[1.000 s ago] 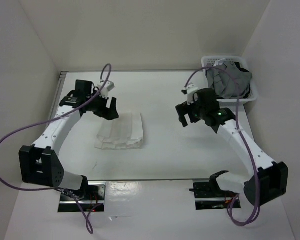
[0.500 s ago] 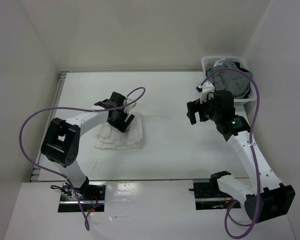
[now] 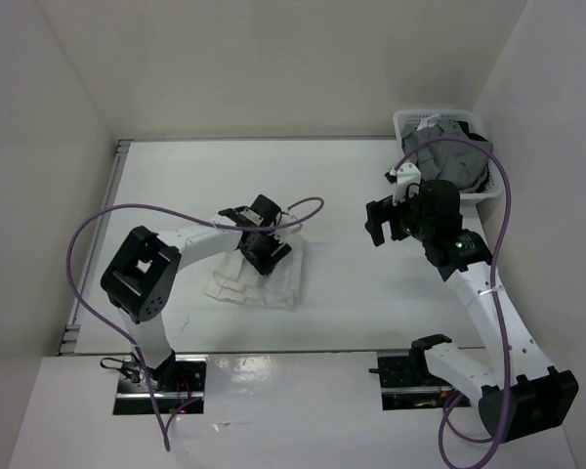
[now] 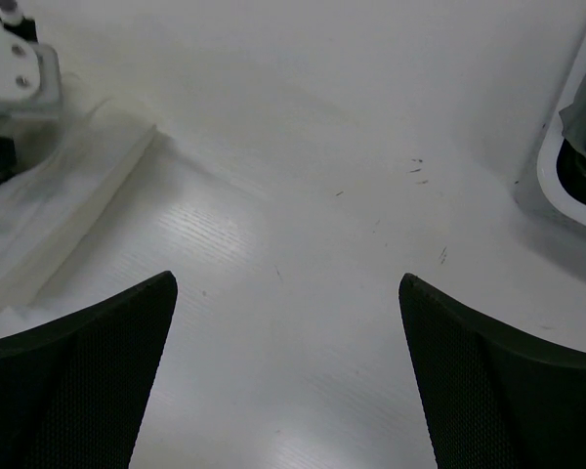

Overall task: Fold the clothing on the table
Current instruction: Fold the skirt

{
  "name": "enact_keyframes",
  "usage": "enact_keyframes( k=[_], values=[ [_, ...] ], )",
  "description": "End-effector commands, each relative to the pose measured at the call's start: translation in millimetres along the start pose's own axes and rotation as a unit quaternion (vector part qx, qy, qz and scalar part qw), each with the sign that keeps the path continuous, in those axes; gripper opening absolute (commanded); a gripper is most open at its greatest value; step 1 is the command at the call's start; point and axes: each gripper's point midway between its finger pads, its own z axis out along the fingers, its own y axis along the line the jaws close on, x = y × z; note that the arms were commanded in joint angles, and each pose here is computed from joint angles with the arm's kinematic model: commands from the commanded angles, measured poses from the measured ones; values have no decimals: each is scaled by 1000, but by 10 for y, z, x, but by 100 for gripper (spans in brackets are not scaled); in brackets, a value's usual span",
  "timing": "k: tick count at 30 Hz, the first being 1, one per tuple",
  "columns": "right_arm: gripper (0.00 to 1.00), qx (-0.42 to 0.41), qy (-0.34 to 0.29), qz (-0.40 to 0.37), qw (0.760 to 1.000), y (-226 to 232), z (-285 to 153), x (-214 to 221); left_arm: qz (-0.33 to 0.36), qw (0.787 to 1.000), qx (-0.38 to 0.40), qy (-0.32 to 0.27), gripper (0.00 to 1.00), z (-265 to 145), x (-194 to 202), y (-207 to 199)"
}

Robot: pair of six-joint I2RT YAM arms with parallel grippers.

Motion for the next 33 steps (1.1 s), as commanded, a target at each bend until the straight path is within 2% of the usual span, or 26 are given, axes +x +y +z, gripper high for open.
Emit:
enact_keyframes(
  k=[1,7,11,15,19,23,25,26,27,28,29,30,31,32,33],
  values=[
    [98,5,-31,1,999,-38,-32,-134,81,994,68,30,77,48,114,-534],
    [98,9,-31,3,999,-67,-35,-130,159,981,98,48,77,33,238,-1055],
    [98,13,-25,4,1000,-84,-9,-106,174,978,109,32,77,-104,163,-1157],
    [98,12,-21,5,1000,-86,15,-88,176,981,78,-24,83,-512,-166,-1060],
    [98,14,-30,3,999,-82,-36,-127,156,981,37,-111,92,-1208,-490,-802],
    [98,16,-44,1,999,-83,-86,-189,82,978,-13,-189,99,-1832,-611,-292],
    [98,35,-52,1,998,-153,-129,-203,43,967,-43,-248,99,-2242,-628,-63],
    [98,42,-56,5,998,-177,-130,-221,-11,962,-76,-263,99,-2354,-553,204],
    [98,63,-63,14,996,-257,-165,-248,-39,942,-112,-315,99,-2640,-541,371],
    [98,72,-61,14,995,-289,-170,-243,-67,939,-133,-309,99,-2556,-371,493],
    [98,83,-70,21,994,-319,-199,-280,-115,926,-171,-315,99,-2603,-246,675],
    [98,92,-70,30,993,-345,-187,-263,-158,904,-211,-336,99,-2756,-110,888],
    [98,112,-68,32,991,-414,-202,-250,-191,900,-228,-317,99,-2647,77,991],
    [98,122,-73,44,989,-446,-209,-271,-244,887,-246,-307,99,-2640,252,1171],
    [98,137,-72,47,987,-511,-226,-258,-264,882,-246,-302,99,-2640,334,1238]
  ],
)
